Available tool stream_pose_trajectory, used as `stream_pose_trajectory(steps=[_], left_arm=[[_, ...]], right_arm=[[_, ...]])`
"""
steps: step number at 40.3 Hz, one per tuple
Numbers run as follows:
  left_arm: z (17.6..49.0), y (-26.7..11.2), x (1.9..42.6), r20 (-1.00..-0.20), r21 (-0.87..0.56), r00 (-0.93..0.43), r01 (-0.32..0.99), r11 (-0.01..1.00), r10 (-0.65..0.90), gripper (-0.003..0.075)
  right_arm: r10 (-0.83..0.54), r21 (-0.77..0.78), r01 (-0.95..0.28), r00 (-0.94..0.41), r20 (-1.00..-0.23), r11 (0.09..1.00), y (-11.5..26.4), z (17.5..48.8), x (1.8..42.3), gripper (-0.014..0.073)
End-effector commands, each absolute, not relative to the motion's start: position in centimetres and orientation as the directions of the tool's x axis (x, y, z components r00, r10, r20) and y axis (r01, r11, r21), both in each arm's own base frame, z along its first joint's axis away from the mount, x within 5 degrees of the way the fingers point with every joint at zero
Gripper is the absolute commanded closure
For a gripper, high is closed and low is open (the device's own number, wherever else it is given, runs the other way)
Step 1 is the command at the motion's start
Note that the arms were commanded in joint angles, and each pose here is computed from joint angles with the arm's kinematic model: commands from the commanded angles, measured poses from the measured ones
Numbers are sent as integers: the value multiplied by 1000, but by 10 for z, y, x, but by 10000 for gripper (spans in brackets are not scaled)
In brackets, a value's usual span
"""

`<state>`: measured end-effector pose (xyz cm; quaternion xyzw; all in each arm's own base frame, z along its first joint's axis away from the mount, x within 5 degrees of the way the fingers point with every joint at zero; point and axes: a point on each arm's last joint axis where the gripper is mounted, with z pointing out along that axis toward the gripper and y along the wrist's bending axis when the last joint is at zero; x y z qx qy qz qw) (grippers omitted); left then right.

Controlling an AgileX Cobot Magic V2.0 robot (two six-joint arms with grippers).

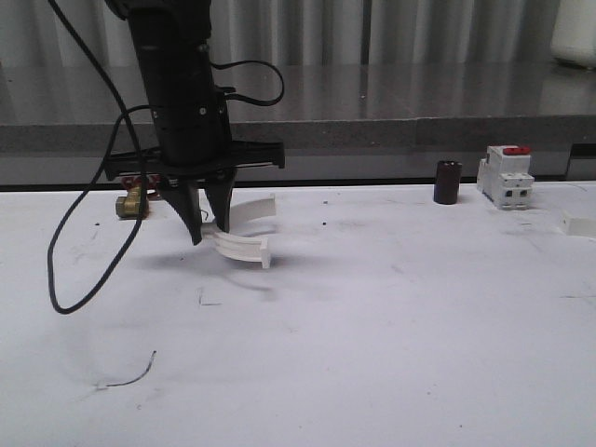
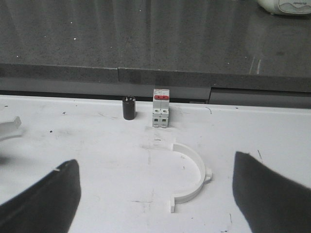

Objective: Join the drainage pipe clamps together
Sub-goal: 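Carry the white clamp half with the left gripper toward table center, then open the left gripper and lift it away from the clamp half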

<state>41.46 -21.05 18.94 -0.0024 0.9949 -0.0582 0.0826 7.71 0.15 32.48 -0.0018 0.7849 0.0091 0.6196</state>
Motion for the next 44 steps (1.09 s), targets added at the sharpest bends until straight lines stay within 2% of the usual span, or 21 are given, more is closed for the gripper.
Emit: stream_pose_trajectory(steps=[1, 22, 30, 39, 44], left_arm=[[226, -216, 414, -260, -195, -965, 9, 981, -43, 633], [217, -230, 411, -259, -209, -966, 33, 977, -23, 628], [206, -235, 408, -221, -183, -975, 41, 982, -1, 494], [202, -239, 407, -229, -154, -973, 62, 986, 25, 387], [206, -239, 407, -222, -149, -975, 67, 987, 33, 291]], right_arm=[[2, 3, -7, -136, -991, 1000, 1, 342, 79, -56], [2, 3, -7, -136, -991, 1000, 1, 342, 79, -56], [2, 3, -7, -136, -991, 1000, 1, 342, 79, -56], [2, 3, -7, -136, -991, 1000, 1, 342, 79, -56], [2, 3, -7, -136, -991, 1000, 1, 342, 79, -56]])
